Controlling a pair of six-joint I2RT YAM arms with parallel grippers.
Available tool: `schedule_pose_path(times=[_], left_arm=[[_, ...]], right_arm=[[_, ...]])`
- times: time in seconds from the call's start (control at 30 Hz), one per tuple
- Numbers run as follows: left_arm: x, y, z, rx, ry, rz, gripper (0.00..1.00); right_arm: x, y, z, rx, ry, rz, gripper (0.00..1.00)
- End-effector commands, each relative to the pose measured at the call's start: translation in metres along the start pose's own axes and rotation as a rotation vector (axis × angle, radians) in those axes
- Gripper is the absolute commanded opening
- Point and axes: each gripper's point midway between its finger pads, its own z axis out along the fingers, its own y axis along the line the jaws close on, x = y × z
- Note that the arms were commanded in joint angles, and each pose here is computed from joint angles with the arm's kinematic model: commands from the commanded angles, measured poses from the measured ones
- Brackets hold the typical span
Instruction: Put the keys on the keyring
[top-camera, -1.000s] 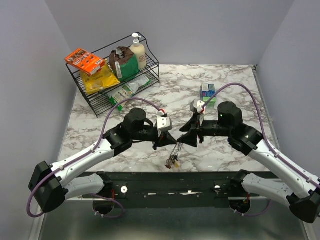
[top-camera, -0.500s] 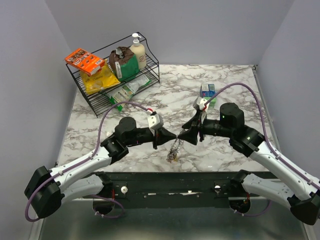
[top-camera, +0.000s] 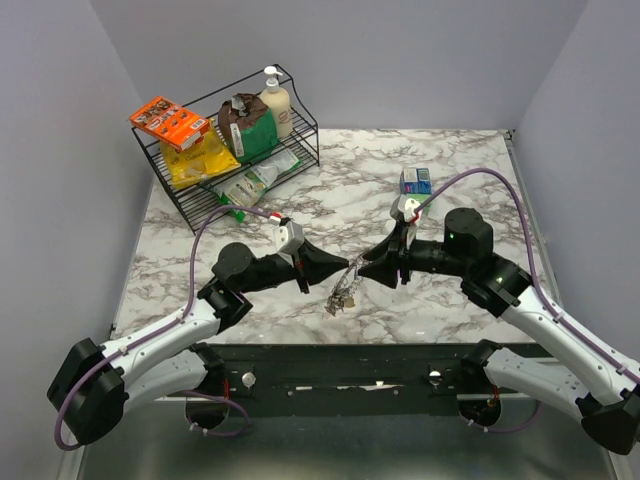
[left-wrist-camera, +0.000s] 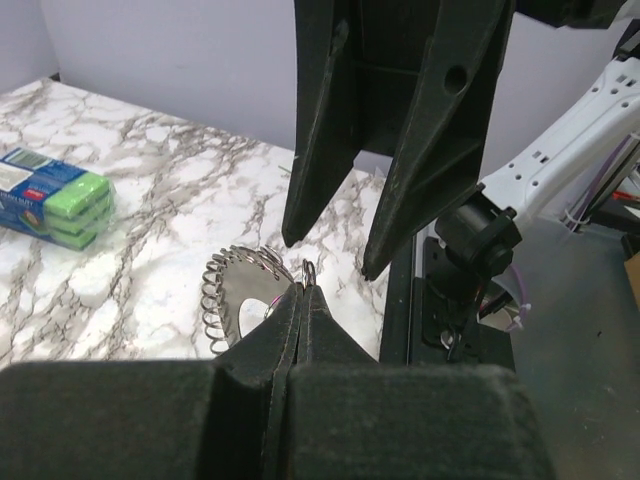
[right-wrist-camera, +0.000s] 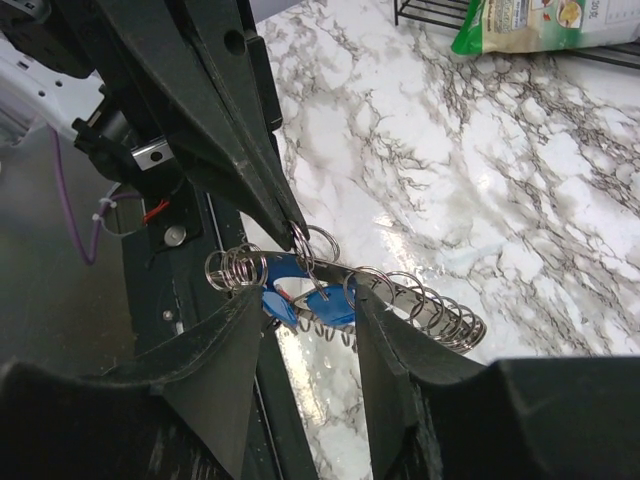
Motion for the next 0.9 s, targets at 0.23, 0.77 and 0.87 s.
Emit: schedule_pose_path(times=[0.23,0.77,0.87], left_arm=[[-0.044,-0.021,0.002,0.093,-0.129,0.068,0.00],[-0.054,-0.025,0.005,0.116,-0.141,0.074,0.00],[-0.056,-0.026,0.006,0.120,-0.142,0.073,0.00]], right_arm=[[-0.003,0.014,0.001,-0.089,-0.029,-0.018,0.44],[0.005,0.019,0.007,-0.143,-0.009,-0.002,0.15],[0.006,0.019,0.008,-0.152,-0.006,0.001,0.13]])
